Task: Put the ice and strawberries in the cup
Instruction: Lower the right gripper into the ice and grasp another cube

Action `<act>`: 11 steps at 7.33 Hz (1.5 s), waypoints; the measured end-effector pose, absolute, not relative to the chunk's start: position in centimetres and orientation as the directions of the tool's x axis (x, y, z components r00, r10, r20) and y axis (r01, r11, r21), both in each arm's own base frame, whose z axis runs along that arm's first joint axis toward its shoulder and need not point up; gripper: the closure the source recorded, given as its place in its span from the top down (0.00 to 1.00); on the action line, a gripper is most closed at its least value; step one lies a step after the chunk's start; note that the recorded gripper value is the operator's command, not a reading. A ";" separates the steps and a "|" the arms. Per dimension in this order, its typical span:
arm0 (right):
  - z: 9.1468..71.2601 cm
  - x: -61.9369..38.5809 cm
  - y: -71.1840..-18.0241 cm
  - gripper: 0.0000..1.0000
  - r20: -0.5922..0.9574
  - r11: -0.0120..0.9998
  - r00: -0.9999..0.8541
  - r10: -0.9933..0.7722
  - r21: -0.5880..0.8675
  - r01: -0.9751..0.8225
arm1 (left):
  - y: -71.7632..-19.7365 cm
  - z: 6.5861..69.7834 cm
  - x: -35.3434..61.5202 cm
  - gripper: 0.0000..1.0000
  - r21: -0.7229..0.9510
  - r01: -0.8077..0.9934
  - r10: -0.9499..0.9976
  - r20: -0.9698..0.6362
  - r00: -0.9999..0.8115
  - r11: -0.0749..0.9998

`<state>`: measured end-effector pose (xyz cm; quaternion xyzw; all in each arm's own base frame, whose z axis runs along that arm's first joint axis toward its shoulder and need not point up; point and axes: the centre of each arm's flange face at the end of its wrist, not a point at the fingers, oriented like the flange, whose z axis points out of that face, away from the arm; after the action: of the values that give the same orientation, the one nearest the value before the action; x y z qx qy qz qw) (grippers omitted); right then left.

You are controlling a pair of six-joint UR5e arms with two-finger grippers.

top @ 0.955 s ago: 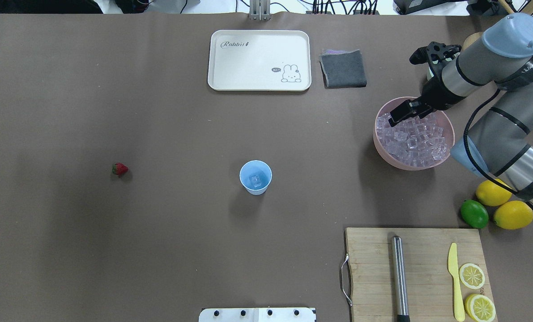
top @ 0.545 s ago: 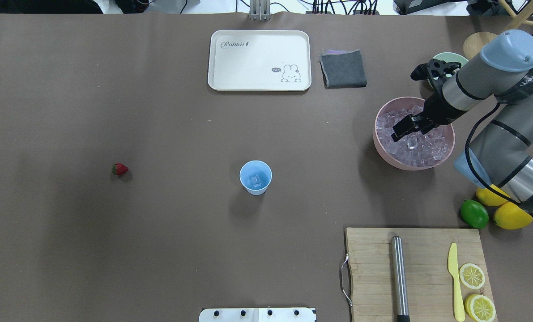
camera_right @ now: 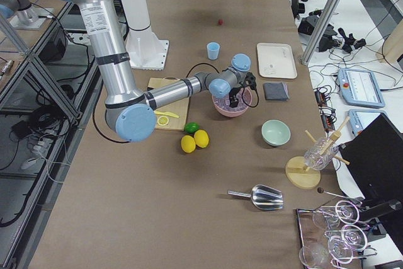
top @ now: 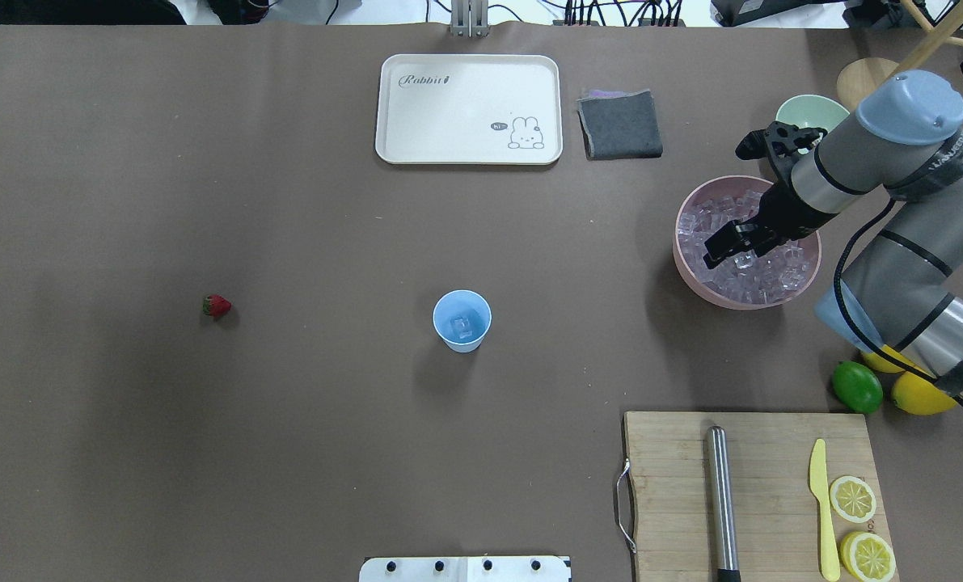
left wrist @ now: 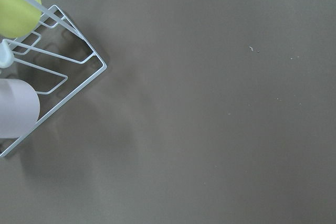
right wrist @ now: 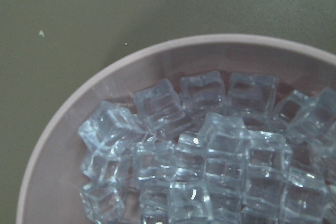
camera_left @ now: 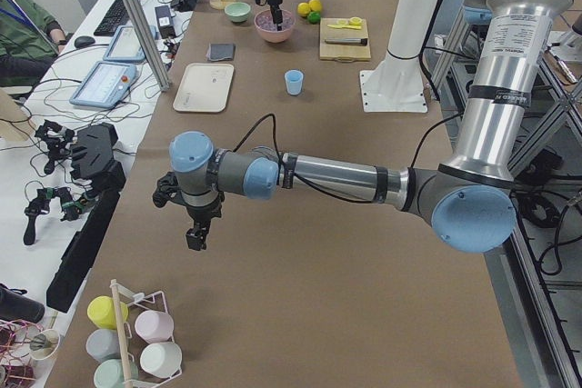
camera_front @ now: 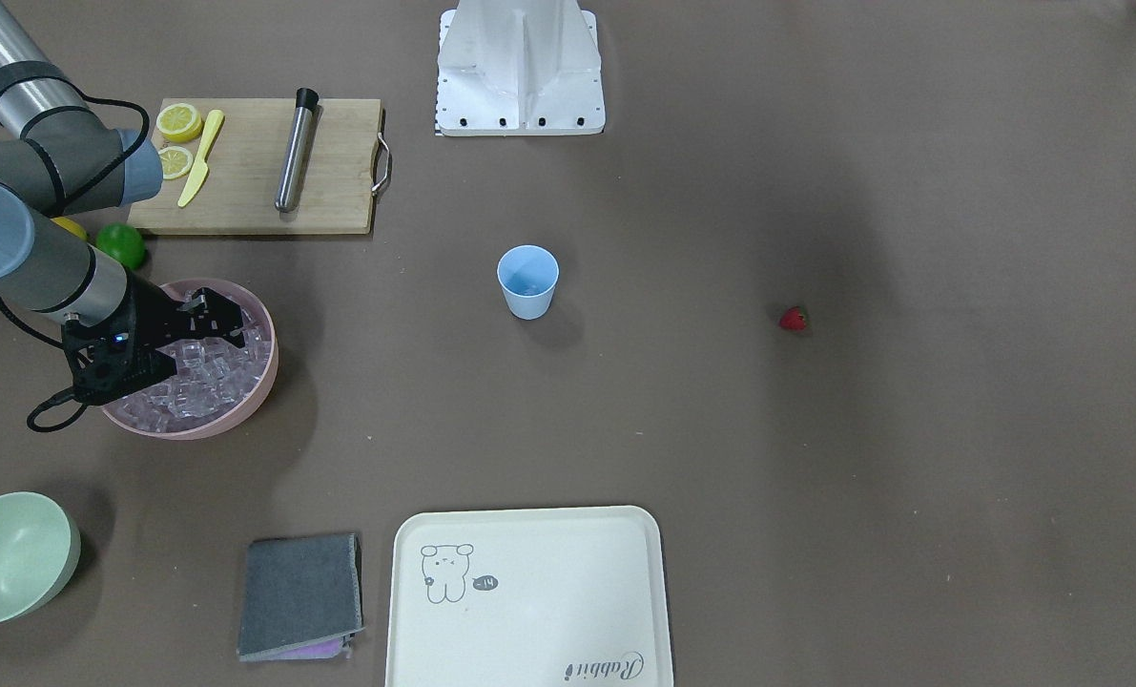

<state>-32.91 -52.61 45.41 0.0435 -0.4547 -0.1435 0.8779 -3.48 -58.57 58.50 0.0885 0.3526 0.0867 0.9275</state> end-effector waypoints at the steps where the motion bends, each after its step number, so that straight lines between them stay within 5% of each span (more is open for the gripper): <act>1: 45.2 -33.1 -52.7 0.91 0.786 0.955 0.544 -0.293 0.209 0.213 | -58.6 58.5 -3.5 0.98 0.226 -0.098 0.223 -0.639 0.736 0.969; 8: 44.4 -32.8 -53.9 0.91 0.770 0.956 0.566 -0.293 0.229 0.183 | -59.4 57.4 -3.4 0.98 0.240 -0.096 0.231 -0.636 0.737 0.966; 9: 44.3 -32.8 -54.1 0.80 0.768 0.956 0.569 -0.294 0.233 0.180 | -59.5 57.3 -3.4 0.98 0.242 -0.096 0.233 -0.635 0.736 0.965; 11: 44.6 -32.9 -54.2 0.79 0.762 0.956 0.577 -0.293 0.232 0.179 | -59.7 57.0 -3.4 0.98 0.245 -0.096 0.234 -0.635 0.736 0.965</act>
<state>-32.90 -54.19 44.61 0.0648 -0.4401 -0.1330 0.8857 -3.43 -59.74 57.04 0.0983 0.3520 0.0891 0.9266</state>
